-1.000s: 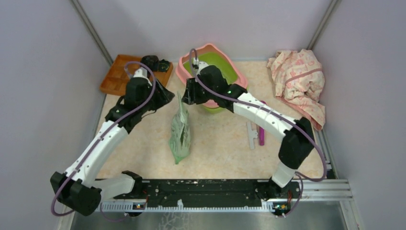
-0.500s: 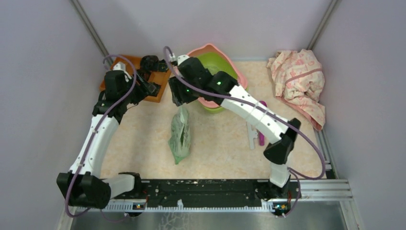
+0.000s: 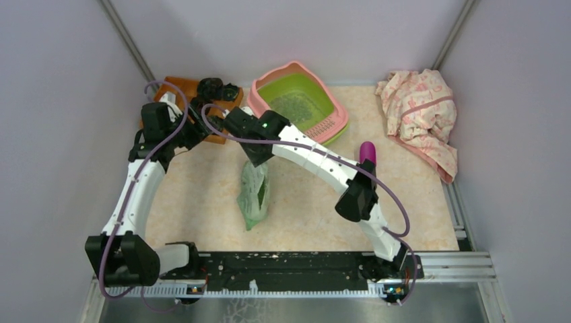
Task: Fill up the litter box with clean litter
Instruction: Close the cat litter bag at the center of the board.
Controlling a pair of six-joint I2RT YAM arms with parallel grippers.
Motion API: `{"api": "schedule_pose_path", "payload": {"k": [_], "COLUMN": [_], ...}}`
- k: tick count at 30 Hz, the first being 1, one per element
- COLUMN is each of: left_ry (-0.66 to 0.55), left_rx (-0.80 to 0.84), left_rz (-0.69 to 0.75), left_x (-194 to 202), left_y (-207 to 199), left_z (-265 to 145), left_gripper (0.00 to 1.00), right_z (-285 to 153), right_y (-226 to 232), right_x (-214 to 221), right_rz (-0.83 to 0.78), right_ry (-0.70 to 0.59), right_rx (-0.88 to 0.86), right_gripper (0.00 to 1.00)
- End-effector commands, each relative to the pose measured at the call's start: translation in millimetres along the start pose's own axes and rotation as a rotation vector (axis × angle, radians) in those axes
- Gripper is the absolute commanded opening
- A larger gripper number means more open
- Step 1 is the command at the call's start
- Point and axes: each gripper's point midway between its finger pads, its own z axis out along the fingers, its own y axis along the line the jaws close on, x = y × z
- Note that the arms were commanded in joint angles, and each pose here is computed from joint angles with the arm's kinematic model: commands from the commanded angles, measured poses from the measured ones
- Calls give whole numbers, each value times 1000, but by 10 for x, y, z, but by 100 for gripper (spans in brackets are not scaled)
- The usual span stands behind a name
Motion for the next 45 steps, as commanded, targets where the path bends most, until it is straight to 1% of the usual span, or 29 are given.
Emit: {"api": "schedule_pose_path", "payload": {"k": [1,2,3,6,9,10,13,15,18,20,23,27,30,35,40,43,45], "left_ry": [-1,0,3,15,29,34,46,39,3,-33,-70,-111,-147,-98,-67,-27,-34], "left_rx": [45,46,46,57,75,78,99,151,279,340,398,420,498,640,681,750,777], "left_rz": [13,13,12,9,9,10,12,20,70,114,153,185,230,290,339,369,407], "left_x": [4,14,29,81,142,166,235,255,276,311,368,414,441,551,620,651,621], "left_y": [-21,-17,-8,-9,-22,-23,-52,-151,-370,-440,-496,-509,-626,-815,-806,-906,-969], "left_z": [18,14,15,0,-27,-41,-126,-217,-419,-532,-665,-807,-951,-1059,-986,-1039,-1091], "left_gripper": [67,67,67,67,67,67,68,74,81,85,87,88,88,88,90,90,90], "right_z": [-146,-185,-238,-389,-550,-604,-793,-907,-958,-990,-1083,-1176,-1252,-1312,-1442,-1445,-1432], "right_y": [-86,-121,-164,-220,-259,-246,-137,-54,83,191,133,-1,-85,-179,-159,-129,-99], "right_x": [-73,-133,-200,-363,-538,-638,-746,-788,-734,-653,-657,-664,-655,-635,-592,-542,-499], "right_rz": [-15,-21,-50,-185,-336,-366,-478,-524,-613,-651,-606,-564,-532,-525,-532,-534,-533], "right_ry": [-32,-57,-84,-156,-266,-324,-433,-475,-466,-452,-458,-467,-470,-476,-493,-479,-464], "right_rx": [37,48,58,59,44,33,-58,-118,-244,-385,-551,-659,-756,-867,-984,-1024,-1056], "right_gripper": [12,5,0,0,0,0,0,0,0,0,0,0,0,0,0,0,0]}}
